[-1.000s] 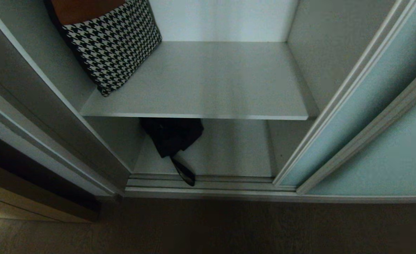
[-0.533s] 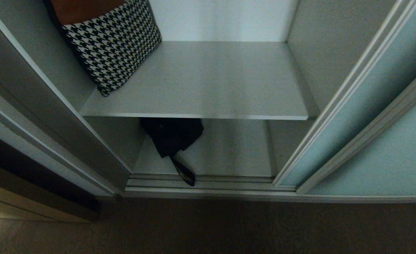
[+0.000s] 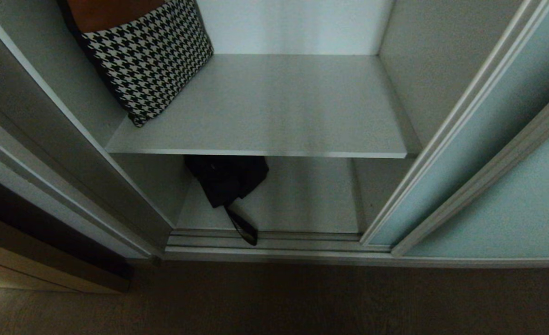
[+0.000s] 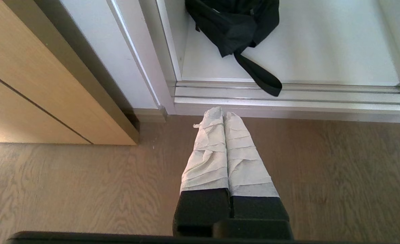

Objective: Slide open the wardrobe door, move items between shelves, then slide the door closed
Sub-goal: Close the door

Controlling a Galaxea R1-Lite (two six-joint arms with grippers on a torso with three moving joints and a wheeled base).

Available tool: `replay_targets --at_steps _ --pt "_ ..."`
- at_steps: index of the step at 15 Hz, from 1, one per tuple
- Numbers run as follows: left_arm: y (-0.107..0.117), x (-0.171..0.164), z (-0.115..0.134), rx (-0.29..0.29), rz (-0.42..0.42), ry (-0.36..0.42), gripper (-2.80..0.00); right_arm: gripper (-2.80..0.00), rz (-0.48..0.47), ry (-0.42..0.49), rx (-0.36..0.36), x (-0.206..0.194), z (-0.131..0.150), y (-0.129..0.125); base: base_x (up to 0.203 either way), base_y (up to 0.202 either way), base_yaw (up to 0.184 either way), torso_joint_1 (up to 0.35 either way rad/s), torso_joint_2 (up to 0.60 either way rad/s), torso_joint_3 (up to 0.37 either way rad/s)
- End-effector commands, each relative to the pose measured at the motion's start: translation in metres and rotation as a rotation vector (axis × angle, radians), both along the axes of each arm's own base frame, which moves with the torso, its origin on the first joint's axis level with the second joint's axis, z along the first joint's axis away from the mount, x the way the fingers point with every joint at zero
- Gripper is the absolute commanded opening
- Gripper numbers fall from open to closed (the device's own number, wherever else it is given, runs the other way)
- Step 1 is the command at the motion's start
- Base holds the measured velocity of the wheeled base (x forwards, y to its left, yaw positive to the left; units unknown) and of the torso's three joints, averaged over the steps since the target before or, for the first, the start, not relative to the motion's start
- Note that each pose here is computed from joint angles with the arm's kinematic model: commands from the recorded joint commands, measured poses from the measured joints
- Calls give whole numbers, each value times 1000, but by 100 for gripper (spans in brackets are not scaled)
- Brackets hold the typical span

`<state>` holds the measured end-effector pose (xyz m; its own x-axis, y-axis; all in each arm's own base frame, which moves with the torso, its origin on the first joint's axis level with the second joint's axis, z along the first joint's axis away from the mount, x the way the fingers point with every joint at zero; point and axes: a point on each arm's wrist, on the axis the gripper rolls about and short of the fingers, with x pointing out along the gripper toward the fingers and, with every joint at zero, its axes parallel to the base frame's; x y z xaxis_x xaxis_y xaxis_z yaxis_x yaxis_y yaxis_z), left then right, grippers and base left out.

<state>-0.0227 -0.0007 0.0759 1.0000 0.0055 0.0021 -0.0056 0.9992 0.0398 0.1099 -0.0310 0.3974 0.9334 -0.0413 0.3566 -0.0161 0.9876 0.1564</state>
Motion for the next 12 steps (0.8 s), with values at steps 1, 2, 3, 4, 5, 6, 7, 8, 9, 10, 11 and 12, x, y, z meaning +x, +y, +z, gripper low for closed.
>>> replay_targets --at_steps 1,2,3,4,5,6,7,8,9,10,11,12 --pt "0 0 0 0 1 1 -280 -280 1 14 8 11 -1 -4 0 0 0 0 0 0" --pt "0 0 0 0 1 1 -280 -280 2 9 7 14 0 -5 0 0 0 0 0 0" --pt "0 0 0 0 1 1 -280 -280 2 9 8 16 0 -5 0 0 0 0 0 0" --pt "0 0 0 0 1 1 -280 -280 5 8 5 15 0 -5 0 0 0 0 0 0" --pt "0 0 0 0 1 1 -280 -280 7 8 3 15 0 -5 0 0 0 0 0 0" --pt "0 0 0 0 1 1 -280 -280 13 15 2 15 -1 -4 0 0 0 0 0 0" --pt "0 0 0 0 1 1 -280 -280 14 18 3 15 -1 -4 0 0 0 0 0 0" --pt "0 0 0 0 1 1 -280 -280 14 16 3 16 -2 -4 0 0 0 0 0 0" --pt "0 0 0 0 1 1 -280 -280 14 18 4 17 -2 -5 0 0 0 0 0 0" --pt "0 0 0 0 1 1 -280 -280 19 13 1 14 -1 -3 0 0 0 0 0 0" --pt "0 0 0 0 1 1 -280 -280 31 8 -2 10 -1 -1 0 0 0 0 0 0" --pt "0 0 0 0 1 1 -280 -280 49 3 -8 4 -1 2 0 0 0 0 0 0"
